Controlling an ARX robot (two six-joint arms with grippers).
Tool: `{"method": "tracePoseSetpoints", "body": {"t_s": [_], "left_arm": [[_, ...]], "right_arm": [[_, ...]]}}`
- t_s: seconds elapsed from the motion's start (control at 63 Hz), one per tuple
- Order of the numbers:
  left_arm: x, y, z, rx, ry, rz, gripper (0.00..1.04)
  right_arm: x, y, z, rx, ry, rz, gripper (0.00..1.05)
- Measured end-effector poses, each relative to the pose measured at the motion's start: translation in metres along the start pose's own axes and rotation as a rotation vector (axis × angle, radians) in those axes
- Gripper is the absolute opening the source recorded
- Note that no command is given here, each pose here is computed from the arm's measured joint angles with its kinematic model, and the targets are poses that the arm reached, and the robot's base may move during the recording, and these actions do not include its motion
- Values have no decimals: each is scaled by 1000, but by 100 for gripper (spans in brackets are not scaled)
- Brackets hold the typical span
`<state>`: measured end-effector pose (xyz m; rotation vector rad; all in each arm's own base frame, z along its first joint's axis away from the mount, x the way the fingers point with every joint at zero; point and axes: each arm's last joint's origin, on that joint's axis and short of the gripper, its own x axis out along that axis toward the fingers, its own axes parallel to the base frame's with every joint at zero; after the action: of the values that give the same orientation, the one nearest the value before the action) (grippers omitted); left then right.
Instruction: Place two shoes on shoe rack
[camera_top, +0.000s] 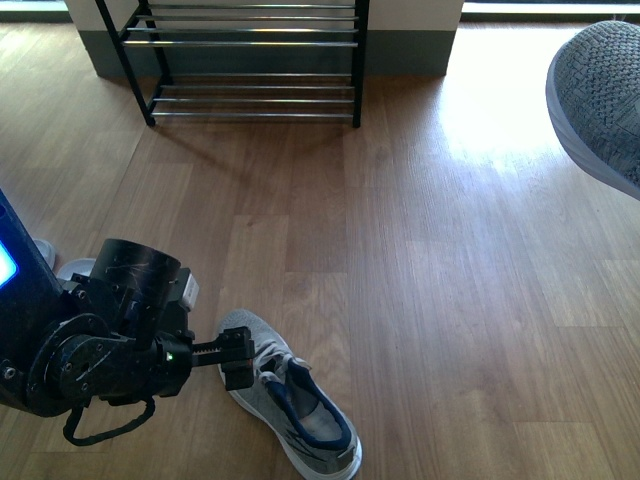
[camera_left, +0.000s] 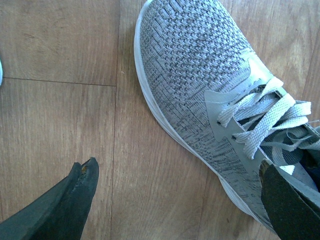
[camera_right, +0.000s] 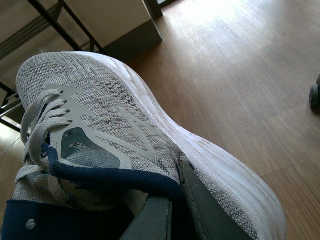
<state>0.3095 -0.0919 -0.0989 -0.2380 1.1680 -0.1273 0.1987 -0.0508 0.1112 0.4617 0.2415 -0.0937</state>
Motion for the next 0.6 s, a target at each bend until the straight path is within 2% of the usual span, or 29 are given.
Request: {"method": "tracePoseSetpoints", "body": {"t_s": [0.206,0.429,0.604], "left_arm": [[-1,-1,0,11,-28,-3,95],[0,-1,-7,173,137,-168,95],[0,0,-7,211,182,-190,95]], "right_arm": [[0,0,0,0,0,0,1],[0,0,0,0,0,0,1],[0,0,0,0,0,0,1]]}}
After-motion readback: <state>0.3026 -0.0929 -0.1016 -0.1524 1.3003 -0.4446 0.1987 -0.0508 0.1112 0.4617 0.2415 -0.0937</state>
